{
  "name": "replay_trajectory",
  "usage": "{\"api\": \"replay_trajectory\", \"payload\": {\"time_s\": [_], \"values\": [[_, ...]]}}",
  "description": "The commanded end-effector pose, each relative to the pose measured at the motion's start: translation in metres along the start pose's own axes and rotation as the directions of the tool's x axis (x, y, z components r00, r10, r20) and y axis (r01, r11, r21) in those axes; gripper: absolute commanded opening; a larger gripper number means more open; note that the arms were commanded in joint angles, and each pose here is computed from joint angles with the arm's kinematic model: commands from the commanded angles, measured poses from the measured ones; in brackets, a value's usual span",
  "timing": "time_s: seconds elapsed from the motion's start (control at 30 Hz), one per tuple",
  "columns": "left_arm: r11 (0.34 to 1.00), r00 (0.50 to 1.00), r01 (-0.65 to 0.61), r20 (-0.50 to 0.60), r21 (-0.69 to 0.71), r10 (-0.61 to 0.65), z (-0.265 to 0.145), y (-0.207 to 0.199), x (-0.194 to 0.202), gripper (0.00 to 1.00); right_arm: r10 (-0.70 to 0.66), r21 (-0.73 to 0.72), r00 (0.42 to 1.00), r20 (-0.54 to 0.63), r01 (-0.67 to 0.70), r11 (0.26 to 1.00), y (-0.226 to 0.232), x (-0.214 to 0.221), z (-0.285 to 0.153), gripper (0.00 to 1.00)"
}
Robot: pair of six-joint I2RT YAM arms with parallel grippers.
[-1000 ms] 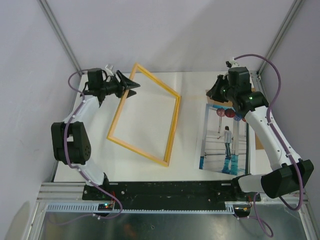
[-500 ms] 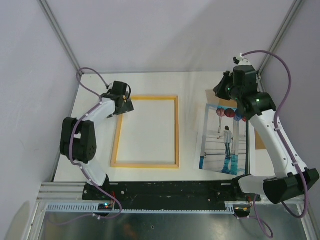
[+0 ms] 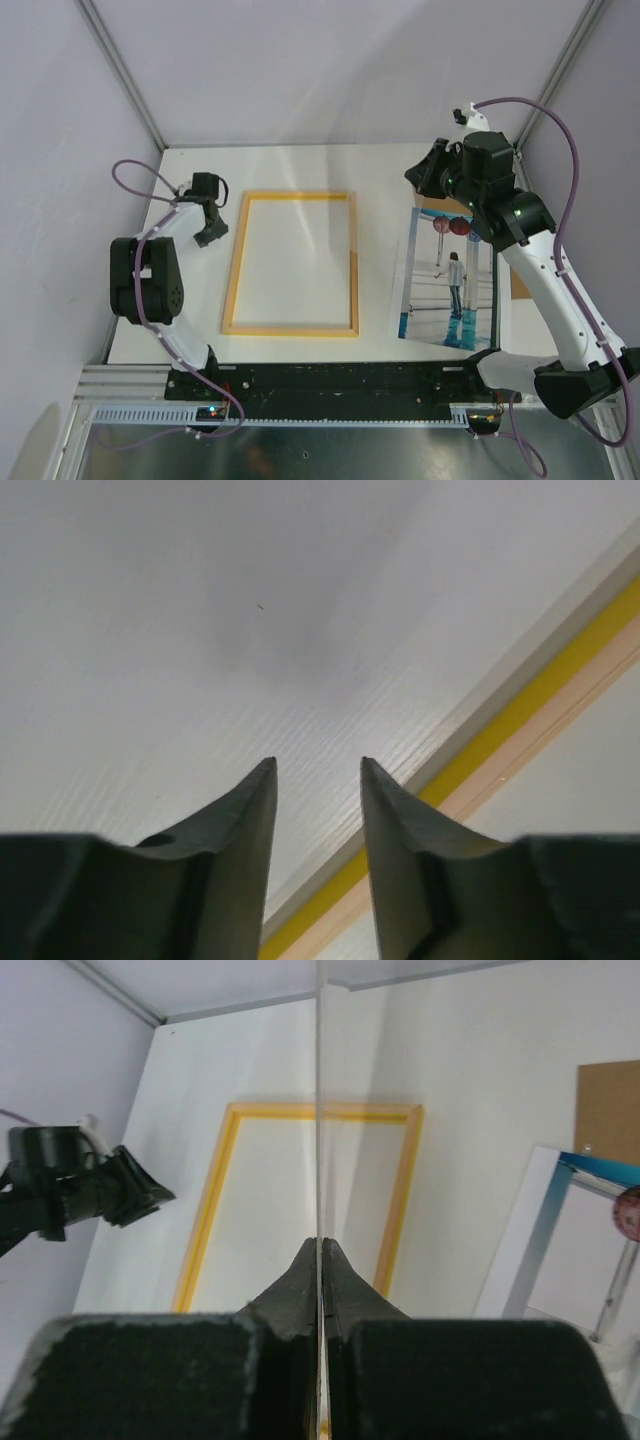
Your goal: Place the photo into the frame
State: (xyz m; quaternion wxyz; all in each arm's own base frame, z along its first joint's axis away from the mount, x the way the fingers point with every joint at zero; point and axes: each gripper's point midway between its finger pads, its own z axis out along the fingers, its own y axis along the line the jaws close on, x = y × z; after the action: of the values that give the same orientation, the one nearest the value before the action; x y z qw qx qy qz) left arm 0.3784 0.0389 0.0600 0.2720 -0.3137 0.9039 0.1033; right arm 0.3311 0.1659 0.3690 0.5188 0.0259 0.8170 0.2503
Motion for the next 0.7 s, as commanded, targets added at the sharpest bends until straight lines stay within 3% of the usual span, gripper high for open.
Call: {"api": "replay_trajectory", "payload": {"time_s": [0.0, 0.1, 0.33, 0.67], "values": [[0.998, 0.996, 0.056, -0.066, 0.013, -0.055, 0.017, -0.001, 0.015, 0.31, 0.014, -0.118, 0.999, 0.046, -0.008, 0.993, 0.029, -0.012, 0.004, 0.00], [0.996, 0.989, 0.084, -0.122, 0.035, -0.079, 0.024, -0.006, 0.033, 0.16, 0.021, -0.130, 0.999, 0.031, -0.016, 0.991, 0.030, -0.006, 0.010, 0.00], [0.981, 0.972, 0.175, -0.176, 0.088, -0.158, 0.020, -0.013, 0.059, 0.02, 0.061, -0.160, 0.997, -0.040, -0.067, 0.985, 0.017, 0.015, 0.026, 0.00], [0.954, 0.967, 0.164, -0.230, 0.250, -0.106, -0.015, -0.065, 0.100, 0.00, 0.117, -0.189, 0.986, -0.120, -0.138, 0.972, -0.009, 0.036, 0.038, 0.00]]}}
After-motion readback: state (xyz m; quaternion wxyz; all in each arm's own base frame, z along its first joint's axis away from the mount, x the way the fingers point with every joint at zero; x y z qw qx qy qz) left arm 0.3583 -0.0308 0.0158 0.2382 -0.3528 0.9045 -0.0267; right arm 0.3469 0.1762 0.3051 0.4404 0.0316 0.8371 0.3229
